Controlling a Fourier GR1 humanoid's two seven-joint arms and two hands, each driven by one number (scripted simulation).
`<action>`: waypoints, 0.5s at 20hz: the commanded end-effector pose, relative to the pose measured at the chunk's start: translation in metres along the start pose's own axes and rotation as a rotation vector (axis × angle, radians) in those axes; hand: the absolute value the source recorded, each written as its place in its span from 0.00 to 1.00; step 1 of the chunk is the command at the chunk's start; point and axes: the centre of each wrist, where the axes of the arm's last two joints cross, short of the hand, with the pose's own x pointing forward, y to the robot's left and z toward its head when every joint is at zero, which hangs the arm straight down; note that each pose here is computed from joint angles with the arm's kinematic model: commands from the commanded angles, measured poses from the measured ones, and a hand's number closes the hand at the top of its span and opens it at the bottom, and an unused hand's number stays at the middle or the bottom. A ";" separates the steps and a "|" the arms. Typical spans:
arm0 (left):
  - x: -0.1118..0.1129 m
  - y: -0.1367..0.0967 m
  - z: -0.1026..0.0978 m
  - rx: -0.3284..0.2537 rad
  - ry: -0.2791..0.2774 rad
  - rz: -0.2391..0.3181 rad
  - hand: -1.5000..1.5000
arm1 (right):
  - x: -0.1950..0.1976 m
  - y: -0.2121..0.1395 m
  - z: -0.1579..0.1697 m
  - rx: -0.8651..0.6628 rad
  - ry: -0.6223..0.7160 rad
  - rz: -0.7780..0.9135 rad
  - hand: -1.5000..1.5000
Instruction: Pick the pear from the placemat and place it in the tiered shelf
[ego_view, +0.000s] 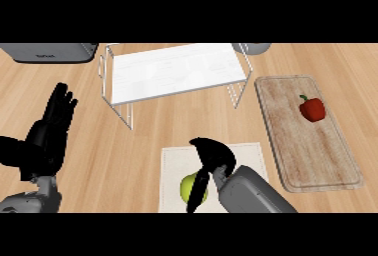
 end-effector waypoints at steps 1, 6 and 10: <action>-0.003 0.021 0.009 0.001 0.005 0.015 0.50 | -0.002 0.015 -0.007 0.122 0.049 0.047 1.00; 0.000 -0.002 0.017 -0.007 -0.004 -0.008 0.50 | -0.011 0.027 -0.005 -0.002 -0.052 0.139 1.00; 0.000 -0.003 -0.001 -0.005 -0.004 -0.001 0.50 | 0.012 0.042 0.002 -0.155 -0.076 0.183 1.00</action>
